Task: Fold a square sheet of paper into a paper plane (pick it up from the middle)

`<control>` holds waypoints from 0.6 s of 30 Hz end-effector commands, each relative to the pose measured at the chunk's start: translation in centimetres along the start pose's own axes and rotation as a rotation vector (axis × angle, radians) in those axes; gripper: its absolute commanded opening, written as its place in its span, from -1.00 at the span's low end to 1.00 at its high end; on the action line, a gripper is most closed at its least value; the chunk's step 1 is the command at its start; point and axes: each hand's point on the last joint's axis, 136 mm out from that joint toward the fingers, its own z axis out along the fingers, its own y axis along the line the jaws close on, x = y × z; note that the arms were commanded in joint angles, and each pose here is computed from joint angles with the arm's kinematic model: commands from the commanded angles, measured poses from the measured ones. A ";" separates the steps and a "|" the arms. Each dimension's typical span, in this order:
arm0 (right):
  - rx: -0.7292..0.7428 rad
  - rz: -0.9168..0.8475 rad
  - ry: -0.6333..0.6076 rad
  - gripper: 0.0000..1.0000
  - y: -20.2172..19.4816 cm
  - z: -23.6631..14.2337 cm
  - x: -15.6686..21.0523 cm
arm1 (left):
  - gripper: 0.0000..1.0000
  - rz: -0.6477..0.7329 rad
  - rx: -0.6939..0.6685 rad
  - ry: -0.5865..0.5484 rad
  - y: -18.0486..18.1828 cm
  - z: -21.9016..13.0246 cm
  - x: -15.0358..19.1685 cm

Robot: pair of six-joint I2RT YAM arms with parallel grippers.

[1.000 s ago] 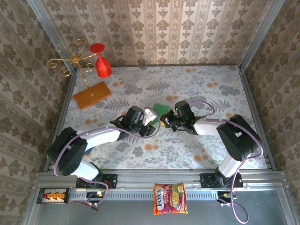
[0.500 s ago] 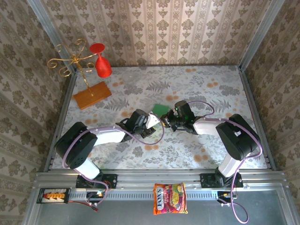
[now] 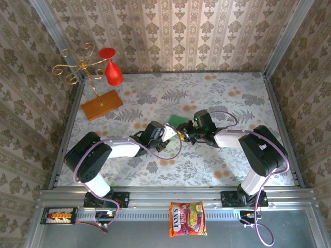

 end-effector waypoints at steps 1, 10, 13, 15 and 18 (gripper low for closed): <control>-0.025 -0.036 -0.009 -0.15 1.3 -1.4 -0.6 | -0.66 -0.055 0.026 0.008 -0.2 0.3 0.4; 0.037 -0.068 -0.129 0.06 -0.5 -5.1 -3.7 | -0.78 -0.228 0.139 -0.052 -0.8 -0.2 0.0; 0.063 -0.093 -0.150 0.08 -0.8 -5.7 -4.0 | -0.83 -0.325 0.175 -0.086 -0.6 -0.7 -0.3; 0.079 -0.113 -0.154 0.08 -1.1 -5.8 -4.0 | -0.84 -0.385 0.198 -0.114 -0.3 -1.2 -0.3; 0.106 -0.149 -0.148 0.10 -1.6 -5.5 -4.0 | -0.85 -0.480 0.255 -0.120 -0.1 -1.4 -0.1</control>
